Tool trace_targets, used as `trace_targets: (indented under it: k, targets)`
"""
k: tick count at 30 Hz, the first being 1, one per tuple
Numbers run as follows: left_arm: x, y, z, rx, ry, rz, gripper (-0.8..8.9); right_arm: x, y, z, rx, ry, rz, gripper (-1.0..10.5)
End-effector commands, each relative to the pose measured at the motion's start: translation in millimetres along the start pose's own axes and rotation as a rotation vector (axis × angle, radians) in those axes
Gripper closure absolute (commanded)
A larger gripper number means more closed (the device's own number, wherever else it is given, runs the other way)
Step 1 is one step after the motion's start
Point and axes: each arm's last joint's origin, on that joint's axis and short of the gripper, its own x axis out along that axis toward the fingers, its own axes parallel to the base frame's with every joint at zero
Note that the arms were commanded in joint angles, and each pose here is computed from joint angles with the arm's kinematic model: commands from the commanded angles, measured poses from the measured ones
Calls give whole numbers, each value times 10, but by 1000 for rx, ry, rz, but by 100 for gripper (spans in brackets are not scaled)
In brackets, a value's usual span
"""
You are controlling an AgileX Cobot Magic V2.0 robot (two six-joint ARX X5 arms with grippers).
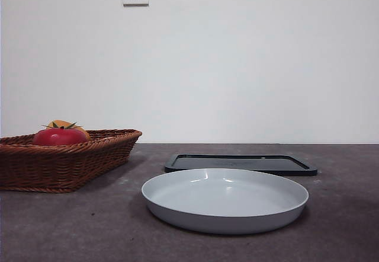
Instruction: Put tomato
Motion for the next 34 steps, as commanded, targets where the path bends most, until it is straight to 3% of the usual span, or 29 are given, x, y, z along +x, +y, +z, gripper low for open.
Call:
trace_targets:
  k: [1, 12, 23, 27, 34]
  targets:
    - [19, 15, -71, -107, 25, 8, 806, 3, 0, -21, 59, 13, 4, 940]
    - [-13, 0, -10, -226, 37, 7, 805, -14, 9, 22, 157, 9, 4, 940]
    - [-168, -103, 402, -265, 29, -53, 804, -181, 112, 460, 153, -44, 34, 940]
    - [-206, -153, 582, -238, 66, -89, 804, -244, 171, 680, 151, -28, 79, 940]
    - [-222, -253, 949, -99, 205, -161, 804, -308, 277, 1102, 85, 102, 158, 940]
